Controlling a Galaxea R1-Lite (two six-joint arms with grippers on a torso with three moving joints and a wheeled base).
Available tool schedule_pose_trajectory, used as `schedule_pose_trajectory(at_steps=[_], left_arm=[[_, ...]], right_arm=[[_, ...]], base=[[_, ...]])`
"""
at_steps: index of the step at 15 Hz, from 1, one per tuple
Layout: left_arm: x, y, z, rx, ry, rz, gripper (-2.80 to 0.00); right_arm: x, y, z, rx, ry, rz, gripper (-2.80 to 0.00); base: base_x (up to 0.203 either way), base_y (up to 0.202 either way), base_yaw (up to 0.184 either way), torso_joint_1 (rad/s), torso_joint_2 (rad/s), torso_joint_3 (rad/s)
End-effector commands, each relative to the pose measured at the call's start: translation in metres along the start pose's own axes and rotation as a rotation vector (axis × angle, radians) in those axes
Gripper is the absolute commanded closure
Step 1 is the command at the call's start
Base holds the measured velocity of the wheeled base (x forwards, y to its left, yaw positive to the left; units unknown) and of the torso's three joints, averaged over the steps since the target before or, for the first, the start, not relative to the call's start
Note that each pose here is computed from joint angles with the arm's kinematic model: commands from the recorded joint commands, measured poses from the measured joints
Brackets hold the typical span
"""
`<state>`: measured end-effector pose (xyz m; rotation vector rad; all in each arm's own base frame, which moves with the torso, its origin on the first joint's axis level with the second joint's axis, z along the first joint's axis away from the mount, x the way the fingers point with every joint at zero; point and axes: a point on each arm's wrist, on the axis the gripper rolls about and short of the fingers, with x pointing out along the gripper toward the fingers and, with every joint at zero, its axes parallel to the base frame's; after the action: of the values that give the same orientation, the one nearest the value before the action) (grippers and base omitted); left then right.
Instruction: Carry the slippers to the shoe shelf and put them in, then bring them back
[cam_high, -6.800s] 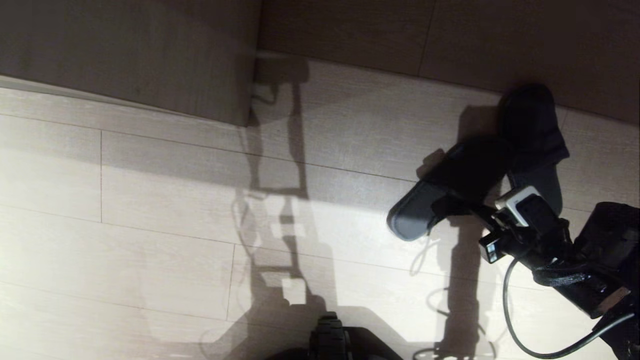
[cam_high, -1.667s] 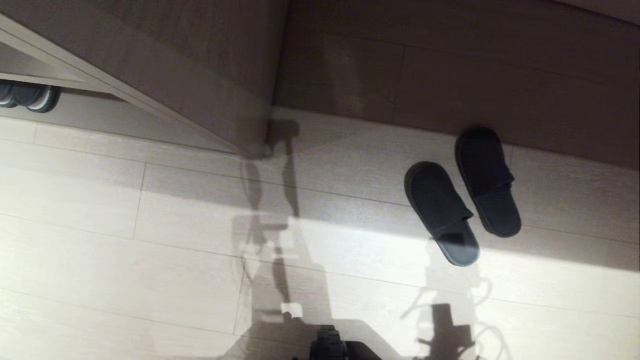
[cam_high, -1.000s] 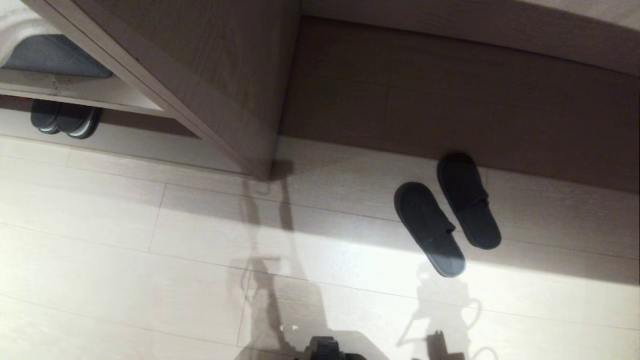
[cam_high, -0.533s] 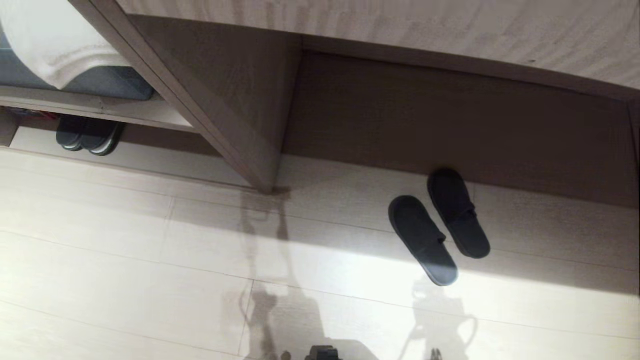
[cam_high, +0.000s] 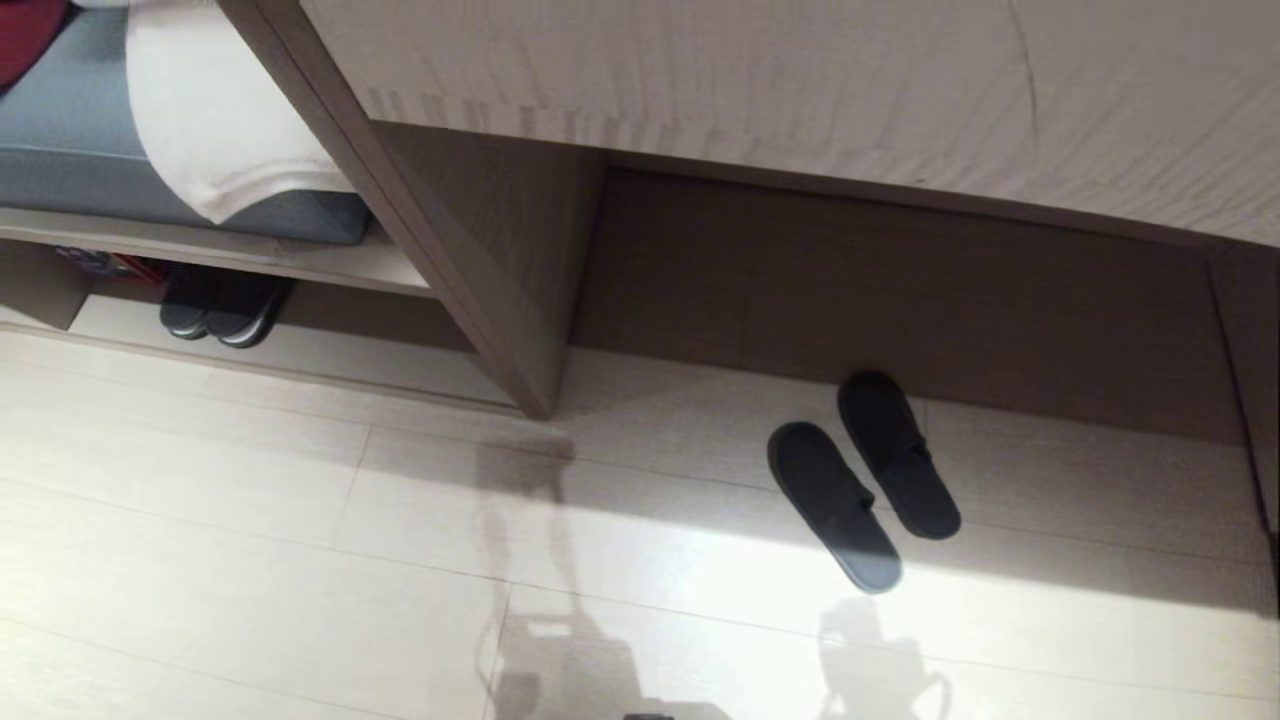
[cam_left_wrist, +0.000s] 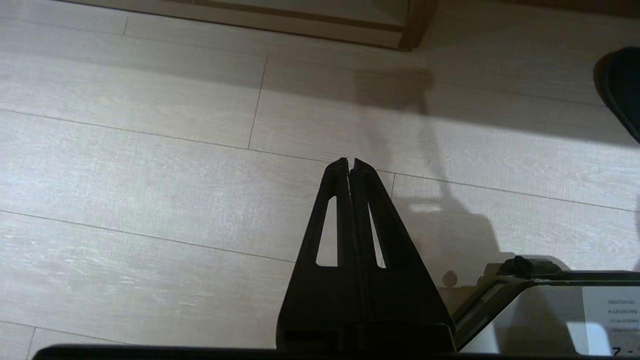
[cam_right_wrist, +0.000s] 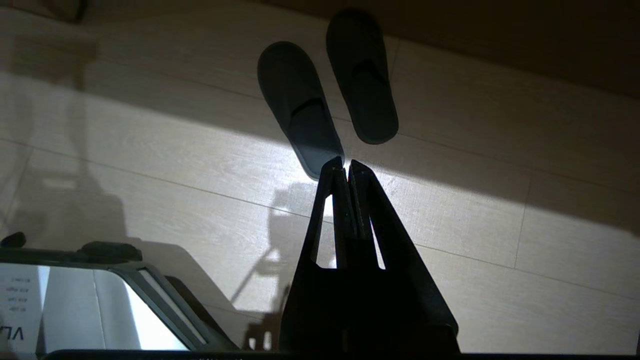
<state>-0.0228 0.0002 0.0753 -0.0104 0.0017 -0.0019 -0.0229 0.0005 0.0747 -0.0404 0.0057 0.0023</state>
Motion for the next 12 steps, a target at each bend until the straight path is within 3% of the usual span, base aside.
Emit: schedule_pose_trajectory(at_steps=[1, 12], left_arm=[[0.0002, 0.0, -0.0004, 0.0, 0.002, 0.001, 0.0], [0.0001, 0.0, -0.0004, 0.0, 0.001, 0.0, 0.0]], right_arm=[[-0.0002, 0.0, -0.0001, -0.001, -0.003, 0.001, 0.0], [-0.0002, 0.0, -0.0001, -0.001, -0.003, 0.001, 0.0]], base=[[0.0, 0.0, 0.0, 0.002, 0.0, 0.198], [0.0, 0.0, 0.0, 0.002, 0.0, 0.202]])
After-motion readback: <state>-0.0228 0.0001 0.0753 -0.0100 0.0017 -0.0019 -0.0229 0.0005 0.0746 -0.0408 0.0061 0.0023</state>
